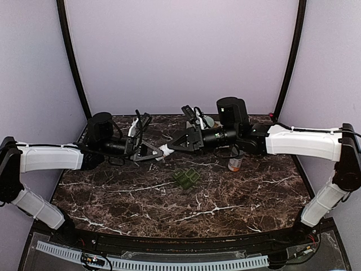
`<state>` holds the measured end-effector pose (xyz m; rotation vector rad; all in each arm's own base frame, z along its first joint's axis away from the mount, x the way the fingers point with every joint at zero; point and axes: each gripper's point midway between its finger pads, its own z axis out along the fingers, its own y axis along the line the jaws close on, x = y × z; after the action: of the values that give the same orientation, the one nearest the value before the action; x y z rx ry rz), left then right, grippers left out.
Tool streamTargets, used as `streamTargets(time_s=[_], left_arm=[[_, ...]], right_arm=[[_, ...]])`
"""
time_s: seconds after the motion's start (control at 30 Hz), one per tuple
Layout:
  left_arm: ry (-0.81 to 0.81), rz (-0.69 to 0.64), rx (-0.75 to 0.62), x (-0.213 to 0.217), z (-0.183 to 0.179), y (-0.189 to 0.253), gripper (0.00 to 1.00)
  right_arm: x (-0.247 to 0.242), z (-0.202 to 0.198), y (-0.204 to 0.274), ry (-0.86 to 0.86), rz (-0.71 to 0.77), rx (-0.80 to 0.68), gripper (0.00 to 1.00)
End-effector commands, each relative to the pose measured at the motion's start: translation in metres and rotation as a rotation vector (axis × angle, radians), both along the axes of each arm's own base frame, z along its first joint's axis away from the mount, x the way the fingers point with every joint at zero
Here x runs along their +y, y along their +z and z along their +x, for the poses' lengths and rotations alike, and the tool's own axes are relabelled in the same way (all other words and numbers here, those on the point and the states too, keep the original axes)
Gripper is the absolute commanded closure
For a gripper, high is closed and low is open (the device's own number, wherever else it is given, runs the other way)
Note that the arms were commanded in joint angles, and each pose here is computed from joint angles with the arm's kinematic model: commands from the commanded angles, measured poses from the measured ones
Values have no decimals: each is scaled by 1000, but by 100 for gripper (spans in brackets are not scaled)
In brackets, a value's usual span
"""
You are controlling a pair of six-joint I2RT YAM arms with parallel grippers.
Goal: Sort the pills into containers
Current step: Hold the pill bottle, then unscrew the lid of the pill bottle.
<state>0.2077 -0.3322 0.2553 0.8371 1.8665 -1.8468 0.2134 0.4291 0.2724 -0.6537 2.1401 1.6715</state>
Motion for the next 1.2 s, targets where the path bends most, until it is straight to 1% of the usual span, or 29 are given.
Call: streamTargets(time_s=[0.0,0.07,0.27,0.43,0.57,0.7,0.8,0.87,0.97,1.07,1.17], left_arm=[[-90,-48,-78,5,-23,23,55],[-95,-53,-82,5,-23,24,59],[-108,-84,-93,5,-26,30,80],[-114,-127,-86,6,-28,39,90],[-120,-170,-85,8,-30,48,91],[-143,-209,-69,9,-33,58,91],[-166,-236,-59,11,-37,68,91],[-181,-250,-60,13,-40,74,91],[-200,-266,-65,15,-44,82,91],[-213,-267,-68,16,-46,85,91],[-218,-258,-71,16,-48,84,91]], right_arm=[[-1,25,-16,-74,-61,-5,100],[-1,26,-17,-72,-68,-2,100],[2,26,-25,-64,-87,4,100],[1,28,-30,-63,-112,-41,100],[0,27,-33,-46,-109,-102,100],[-1,18,-28,13,-39,-202,100],[-5,10,-33,58,-13,-317,100],[-10,5,-16,71,32,-411,100],[-12,-1,-11,101,59,-497,100],[-12,-2,-11,111,69,-542,100],[-10,-1,-11,120,68,-549,100]])
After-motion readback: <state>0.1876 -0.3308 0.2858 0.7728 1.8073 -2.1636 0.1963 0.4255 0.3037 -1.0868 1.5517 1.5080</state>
